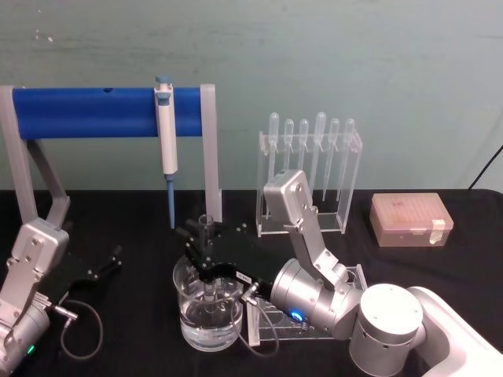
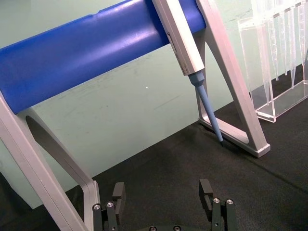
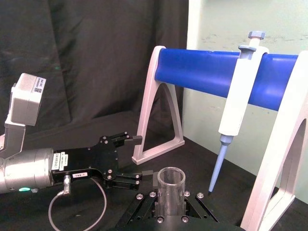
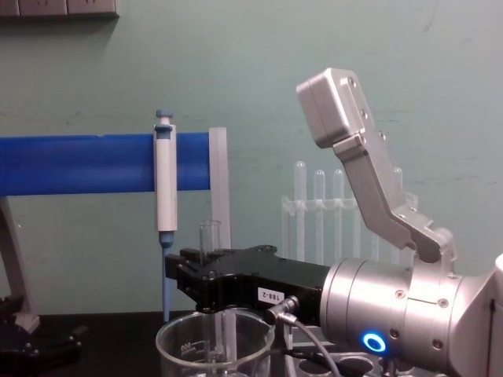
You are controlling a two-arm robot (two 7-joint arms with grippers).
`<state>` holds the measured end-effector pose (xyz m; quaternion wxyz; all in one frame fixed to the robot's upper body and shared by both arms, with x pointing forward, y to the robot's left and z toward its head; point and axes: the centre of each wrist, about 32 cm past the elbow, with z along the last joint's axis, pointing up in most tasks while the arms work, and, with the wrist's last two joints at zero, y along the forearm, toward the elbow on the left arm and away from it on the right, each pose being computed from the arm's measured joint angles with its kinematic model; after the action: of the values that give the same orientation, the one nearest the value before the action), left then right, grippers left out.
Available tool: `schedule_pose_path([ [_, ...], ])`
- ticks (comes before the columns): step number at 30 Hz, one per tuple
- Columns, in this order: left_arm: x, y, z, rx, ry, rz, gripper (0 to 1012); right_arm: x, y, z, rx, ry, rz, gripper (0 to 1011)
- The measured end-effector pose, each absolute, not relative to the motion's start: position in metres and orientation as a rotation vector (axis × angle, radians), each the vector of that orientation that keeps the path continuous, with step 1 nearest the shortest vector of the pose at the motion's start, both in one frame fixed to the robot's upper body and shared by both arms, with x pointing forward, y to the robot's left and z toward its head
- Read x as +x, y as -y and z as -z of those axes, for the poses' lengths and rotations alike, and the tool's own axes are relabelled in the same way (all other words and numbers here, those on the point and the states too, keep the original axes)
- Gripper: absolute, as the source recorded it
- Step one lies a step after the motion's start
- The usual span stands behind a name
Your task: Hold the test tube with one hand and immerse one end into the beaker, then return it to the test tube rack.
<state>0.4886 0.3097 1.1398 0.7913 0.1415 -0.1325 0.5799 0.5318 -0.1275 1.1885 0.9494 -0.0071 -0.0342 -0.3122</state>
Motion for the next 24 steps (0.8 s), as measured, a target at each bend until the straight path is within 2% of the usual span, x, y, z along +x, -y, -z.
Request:
schedule_pose_path([
  [24, 0.4886, -0.3097, -1.1398, 0.304, 0.285, -1.248, 1000, 0.5318, 0.1276, -1.1885, -0.014, 0.070, 0.635, 151],
])
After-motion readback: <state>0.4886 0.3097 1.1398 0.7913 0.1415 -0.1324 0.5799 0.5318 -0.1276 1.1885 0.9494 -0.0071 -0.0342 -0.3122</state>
